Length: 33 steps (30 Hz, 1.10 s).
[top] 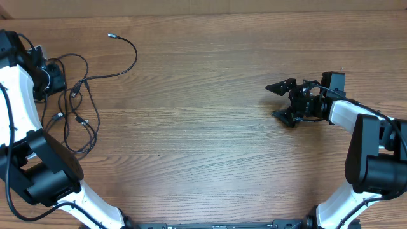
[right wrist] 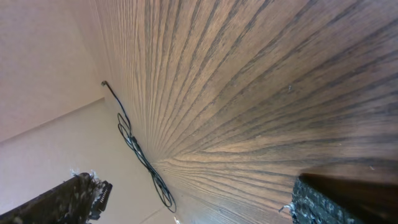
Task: Untangle cables
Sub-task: 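Carry the black cable far left onto the bundle with the left gripper, then release the cable and lift the left gripper up-right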
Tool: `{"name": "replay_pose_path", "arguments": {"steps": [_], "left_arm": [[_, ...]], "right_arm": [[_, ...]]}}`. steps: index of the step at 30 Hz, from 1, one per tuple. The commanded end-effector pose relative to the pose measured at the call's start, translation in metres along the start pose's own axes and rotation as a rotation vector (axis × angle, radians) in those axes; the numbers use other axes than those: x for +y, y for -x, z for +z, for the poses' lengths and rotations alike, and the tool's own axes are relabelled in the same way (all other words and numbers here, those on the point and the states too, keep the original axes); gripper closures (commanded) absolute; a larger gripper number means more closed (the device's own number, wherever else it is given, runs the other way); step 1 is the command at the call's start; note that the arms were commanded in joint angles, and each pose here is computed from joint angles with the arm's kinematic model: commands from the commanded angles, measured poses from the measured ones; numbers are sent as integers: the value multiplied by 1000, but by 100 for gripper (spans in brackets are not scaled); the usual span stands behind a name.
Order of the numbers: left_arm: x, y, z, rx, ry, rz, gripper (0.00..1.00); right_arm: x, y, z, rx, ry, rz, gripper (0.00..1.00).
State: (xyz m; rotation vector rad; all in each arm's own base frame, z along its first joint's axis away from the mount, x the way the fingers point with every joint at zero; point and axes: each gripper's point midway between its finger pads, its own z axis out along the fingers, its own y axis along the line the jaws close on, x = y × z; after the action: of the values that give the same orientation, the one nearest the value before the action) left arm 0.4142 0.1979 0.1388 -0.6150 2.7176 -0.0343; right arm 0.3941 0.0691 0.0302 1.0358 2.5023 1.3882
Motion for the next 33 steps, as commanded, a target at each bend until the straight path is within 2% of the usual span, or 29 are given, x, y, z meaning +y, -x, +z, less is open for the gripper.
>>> {"name": "replay_pose_path", "arguments": {"steps": [1, 2, 4, 12, 15, 17, 28, 30, 31, 33], "left_arm": [[-33, 3, 1, -5, -132, 24, 73], [-40, 2, 2, -2, -137, 38, 84], [-51, 1, 3, 3, -145, 59, 90], [-104, -15, 5, 54, -181, 100, 91], [-132, -28, 6, 85, -199, 147, 87], [-154, -39, 7, 104, -212, 196, 80], [-219, -94, 26, 190, -242, 365, 71], [-224, -106, 33, 210, -243, 382, 64], [-225, -111, 36, 220, -242, 388, 47], [-227, -123, 41, 246, -239, 395, 27]], "right_arm": [[-30, 12, 4, -67, -101, 13, 0], [-30, 12, 4, -67, -101, 13, 0], [-30, 12, 4, -67, -101, 13, 0], [-30, 12, 4, -66, -101, 14, 0], [-30, 11, 4, -62, -97, 14, 0], [-28, 10, 4, -54, -89, 14, 0], [-29, 9, 4, -50, -89, 16, 0], [-29, 9, 4, -50, -89, 16, 0], [-29, 9, 4, -51, -90, 16, 0], [-29, 9, 4, -51, -90, 16, 0]]}}
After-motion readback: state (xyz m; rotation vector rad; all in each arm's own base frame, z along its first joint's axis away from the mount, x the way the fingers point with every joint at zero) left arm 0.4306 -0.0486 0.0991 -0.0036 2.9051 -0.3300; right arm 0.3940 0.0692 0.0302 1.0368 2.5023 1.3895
